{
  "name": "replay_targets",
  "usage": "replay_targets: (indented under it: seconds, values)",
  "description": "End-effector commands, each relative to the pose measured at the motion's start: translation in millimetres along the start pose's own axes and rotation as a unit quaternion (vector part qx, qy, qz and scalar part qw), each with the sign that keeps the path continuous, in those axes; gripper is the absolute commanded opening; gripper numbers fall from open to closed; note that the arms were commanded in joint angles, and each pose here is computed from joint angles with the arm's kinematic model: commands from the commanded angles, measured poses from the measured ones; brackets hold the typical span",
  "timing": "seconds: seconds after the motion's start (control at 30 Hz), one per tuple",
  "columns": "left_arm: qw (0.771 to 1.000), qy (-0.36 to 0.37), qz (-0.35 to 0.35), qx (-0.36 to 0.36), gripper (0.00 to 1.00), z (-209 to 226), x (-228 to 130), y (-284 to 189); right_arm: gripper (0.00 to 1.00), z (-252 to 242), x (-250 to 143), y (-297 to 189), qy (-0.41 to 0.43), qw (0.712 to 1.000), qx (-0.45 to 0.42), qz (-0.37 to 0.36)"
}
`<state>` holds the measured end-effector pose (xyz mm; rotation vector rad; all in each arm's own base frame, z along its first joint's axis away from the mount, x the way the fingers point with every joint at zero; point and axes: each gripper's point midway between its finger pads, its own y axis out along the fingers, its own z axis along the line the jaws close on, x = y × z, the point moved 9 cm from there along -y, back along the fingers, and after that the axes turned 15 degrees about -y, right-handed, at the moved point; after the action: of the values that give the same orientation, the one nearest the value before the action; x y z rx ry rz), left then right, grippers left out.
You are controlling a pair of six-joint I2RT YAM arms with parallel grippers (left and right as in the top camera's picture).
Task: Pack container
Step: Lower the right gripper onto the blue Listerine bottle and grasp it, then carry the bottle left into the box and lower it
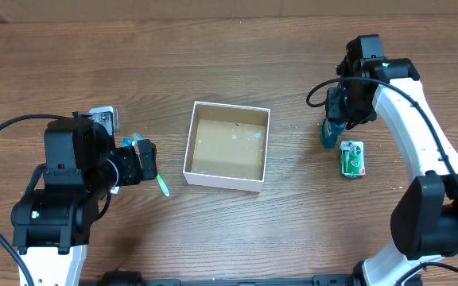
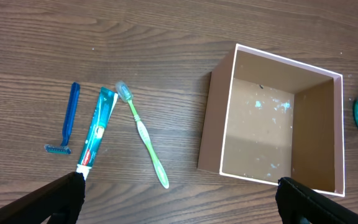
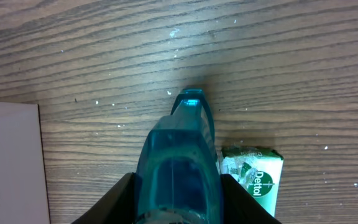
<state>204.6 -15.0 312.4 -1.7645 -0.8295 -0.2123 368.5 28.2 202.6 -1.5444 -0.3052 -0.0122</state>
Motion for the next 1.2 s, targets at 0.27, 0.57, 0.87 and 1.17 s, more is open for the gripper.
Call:
replay_targets:
  seconds: [0.27, 0.57, 0.87, 1.17]
  values:
    - [1.000, 0.016, -0.014, 0.002, 1.00, -3, 5, -6, 0.04, 5, 8, -49, 0.018, 0.998, -0.002, -0.061]
    - [1.000, 0.015, -0.016, 0.007, 1.00, -2, 5, -6, 0.04, 94, -11, -190, -0.068, 0.972, 0.047, -0.221]
    - [1.000, 0.015, -0.016, 0.007, 1.00, -2, 5, -6, 0.04, 200, -23, -180, -0.112, 0.965, 0.105, -0.211]
    - [1.000, 0.015, -0.016, 0.007, 1.00, -2, 5, -6, 0.04, 247, 17, -80, -0.068, 0.984, 0.091, -0.135]
